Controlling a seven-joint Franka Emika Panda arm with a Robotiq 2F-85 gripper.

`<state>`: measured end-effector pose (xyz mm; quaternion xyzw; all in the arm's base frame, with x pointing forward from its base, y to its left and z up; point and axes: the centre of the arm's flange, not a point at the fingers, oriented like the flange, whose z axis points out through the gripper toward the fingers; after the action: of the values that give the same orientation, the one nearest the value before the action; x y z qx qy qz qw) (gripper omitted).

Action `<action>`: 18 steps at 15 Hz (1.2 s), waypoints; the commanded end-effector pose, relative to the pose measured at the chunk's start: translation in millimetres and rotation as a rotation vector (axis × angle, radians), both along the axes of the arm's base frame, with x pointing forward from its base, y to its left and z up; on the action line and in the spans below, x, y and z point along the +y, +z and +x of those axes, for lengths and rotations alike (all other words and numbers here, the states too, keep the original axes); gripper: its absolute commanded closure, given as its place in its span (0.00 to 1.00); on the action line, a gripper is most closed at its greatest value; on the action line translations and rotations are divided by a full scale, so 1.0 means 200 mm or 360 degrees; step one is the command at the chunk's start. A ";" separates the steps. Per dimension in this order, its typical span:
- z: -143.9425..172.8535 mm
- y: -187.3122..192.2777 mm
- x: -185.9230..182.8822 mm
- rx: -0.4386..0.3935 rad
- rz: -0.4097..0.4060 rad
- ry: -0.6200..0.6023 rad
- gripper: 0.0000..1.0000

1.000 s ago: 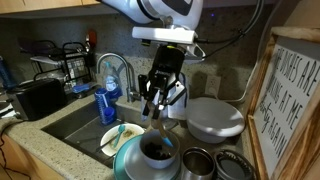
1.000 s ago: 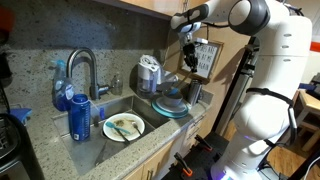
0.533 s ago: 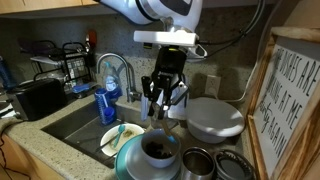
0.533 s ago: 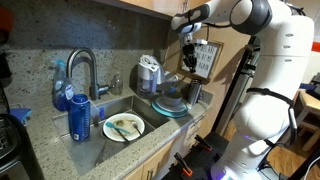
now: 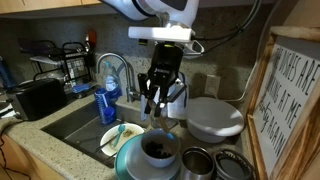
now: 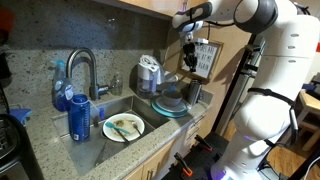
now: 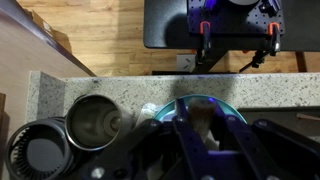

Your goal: Use the spatula to mix in the white ceramic bowl

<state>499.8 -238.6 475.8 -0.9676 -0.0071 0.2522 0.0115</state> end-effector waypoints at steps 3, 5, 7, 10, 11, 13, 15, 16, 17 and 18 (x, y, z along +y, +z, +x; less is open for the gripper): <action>-0.09 0.32 0.28 -0.0285 -0.0038 0.0048 0.92; -0.10 0.37 0.36 -0.0354 -0.0112 0.0057 0.92; -0.10 0.42 0.42 -0.0421 -0.0186 0.0037 0.92; -0.13 0.45 0.45 -0.0474 -0.0275 -0.0007 0.92; -0.14 0.45 0.45 -0.0473 -0.0304 -0.0023 0.92; -0.15 0.42 0.42 -0.0479 -0.0362 -0.0069 0.92; -0.16 0.36 0.38 -0.0477 -0.0418 -0.0110 0.92; -0.16 0.34 0.36 -0.0488 -0.0433 -0.0126 0.92; -0.15 0.30 0.33 -0.0499 -0.0454 -0.0137 0.92; -0.14 0.26 0.30 -0.0526 -0.0480 -0.0144 0.92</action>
<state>480.3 -167.7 546.1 -0.9874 0.0507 0.1106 -0.1015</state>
